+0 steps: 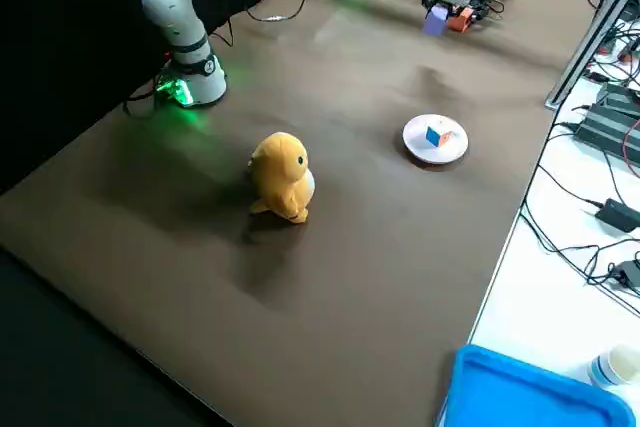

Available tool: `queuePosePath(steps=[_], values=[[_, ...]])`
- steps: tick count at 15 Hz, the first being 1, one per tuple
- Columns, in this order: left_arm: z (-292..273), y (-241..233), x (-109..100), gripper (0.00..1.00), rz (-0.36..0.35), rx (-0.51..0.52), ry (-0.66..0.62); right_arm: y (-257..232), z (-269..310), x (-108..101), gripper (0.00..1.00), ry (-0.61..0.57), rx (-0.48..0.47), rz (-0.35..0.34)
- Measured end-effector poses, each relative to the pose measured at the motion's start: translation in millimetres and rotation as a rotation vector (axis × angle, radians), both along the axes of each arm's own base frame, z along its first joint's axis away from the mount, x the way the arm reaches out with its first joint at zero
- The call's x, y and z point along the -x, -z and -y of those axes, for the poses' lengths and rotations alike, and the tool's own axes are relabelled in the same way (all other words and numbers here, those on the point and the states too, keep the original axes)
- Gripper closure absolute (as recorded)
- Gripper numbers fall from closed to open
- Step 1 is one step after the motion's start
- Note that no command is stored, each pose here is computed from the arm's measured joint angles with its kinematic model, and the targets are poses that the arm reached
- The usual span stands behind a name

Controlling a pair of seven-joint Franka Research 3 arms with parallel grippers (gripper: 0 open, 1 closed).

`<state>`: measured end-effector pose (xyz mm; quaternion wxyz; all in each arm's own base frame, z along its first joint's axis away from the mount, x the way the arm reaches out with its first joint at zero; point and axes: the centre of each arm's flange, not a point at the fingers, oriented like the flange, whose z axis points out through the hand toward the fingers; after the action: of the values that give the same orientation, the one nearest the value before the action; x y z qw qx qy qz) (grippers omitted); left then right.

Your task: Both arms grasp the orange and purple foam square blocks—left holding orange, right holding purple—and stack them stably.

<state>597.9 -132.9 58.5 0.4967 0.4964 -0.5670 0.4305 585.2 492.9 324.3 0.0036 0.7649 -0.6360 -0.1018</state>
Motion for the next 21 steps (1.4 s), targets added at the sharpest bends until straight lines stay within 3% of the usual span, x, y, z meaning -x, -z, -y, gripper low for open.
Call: queuePosePath(steps=[4, 7, 11, 13, 21], values=[[7.5, -0.3, -1.4, 0.35, 0.002, 0.000, -0.007, -13.5, -12.4, 7.2, 0.44, 0.030, -0.015, 0.007], [47.6, -2.9, -2.0, 0.35, 0.011, 0.010, 0.005, -13.6, -12.0, 6.8, 0.44, 0.032, -0.015, 0.006], [129.4, -5.9, 17.3, 0.35, -0.003, 0.049, 0.038, -13.5, -9.0, 4.3, 0.44, 0.037, -0.014, 0.006], [151.8, -1.3, 26.2, 0.35, 0.021, 0.041, 0.052, -13.5, -9.3, 4.6, 0.44, 0.037, -0.014, 0.006], [156.8, 1.3, 18.4, 0.35, 0.052, 0.019, 0.007, -9.8, -10.4, 6.1, 0.44, 0.072, -0.003, -0.003]])
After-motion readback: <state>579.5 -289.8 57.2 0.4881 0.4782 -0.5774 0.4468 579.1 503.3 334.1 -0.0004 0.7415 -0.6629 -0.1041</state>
